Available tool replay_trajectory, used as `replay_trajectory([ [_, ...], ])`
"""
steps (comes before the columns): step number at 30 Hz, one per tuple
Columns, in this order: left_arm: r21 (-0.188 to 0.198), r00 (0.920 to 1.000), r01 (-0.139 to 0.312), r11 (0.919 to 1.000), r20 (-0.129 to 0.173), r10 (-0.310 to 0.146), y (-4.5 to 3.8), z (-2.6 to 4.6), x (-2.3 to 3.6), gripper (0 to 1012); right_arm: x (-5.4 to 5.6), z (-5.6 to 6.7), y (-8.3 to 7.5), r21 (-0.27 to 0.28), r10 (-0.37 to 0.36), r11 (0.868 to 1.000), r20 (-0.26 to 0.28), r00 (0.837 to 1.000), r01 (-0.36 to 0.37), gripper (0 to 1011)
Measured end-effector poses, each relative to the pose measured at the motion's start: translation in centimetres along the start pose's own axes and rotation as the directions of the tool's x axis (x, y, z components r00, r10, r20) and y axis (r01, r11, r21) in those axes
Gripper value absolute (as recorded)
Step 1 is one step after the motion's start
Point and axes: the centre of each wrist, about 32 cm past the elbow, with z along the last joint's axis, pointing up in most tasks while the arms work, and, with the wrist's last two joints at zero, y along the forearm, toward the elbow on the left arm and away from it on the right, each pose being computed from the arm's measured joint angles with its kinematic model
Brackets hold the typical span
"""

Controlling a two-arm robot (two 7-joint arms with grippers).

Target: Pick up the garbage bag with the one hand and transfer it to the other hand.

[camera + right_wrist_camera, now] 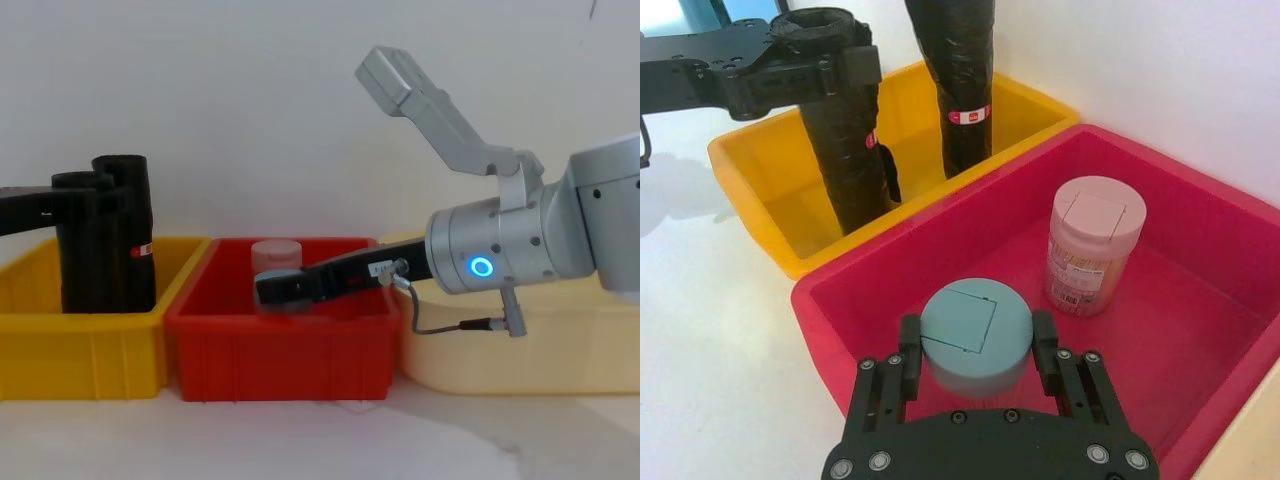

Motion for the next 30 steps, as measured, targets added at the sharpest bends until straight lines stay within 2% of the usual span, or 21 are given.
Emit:
replay_trajectory([
  [14,-0.002,1.0000,-0.001,1.0000,0.000,0.001,0.01,0.03,-0.01,426,0.0,0.0,0.0,0.000,0.000,1.000,0.000,1.000,0.000,643],
  [19,-0.031,0.9999,-0.015,0.9994,0.003,0.015,0.12,0.45,-0.12,400,-0.1,0.3,-0.4,0.015,-0.002,1.000,0.011,1.000,0.002,642],
  [25,-0.092,0.9996,-0.028,0.9953,0.006,0.029,0.25,1.73,-0.45,371,-0.1,1.3,-1.5,0.070,-0.018,0.997,0.036,0.999,0.016,642],
  [29,-0.139,0.9996,-0.028,0.9899,0.001,0.029,0.27,3.02,-0.79,368,0.0,2.1,-2.6,0.120,-0.039,0.992,0.048,0.998,0.033,642],
  [30,-0.162,0.9997,-0.026,0.9865,-0.002,0.026,0.23,3.74,-0.94,368,0.0,2.4,-3.1,0.140,-0.049,0.989,0.051,0.998,0.041,642],
])
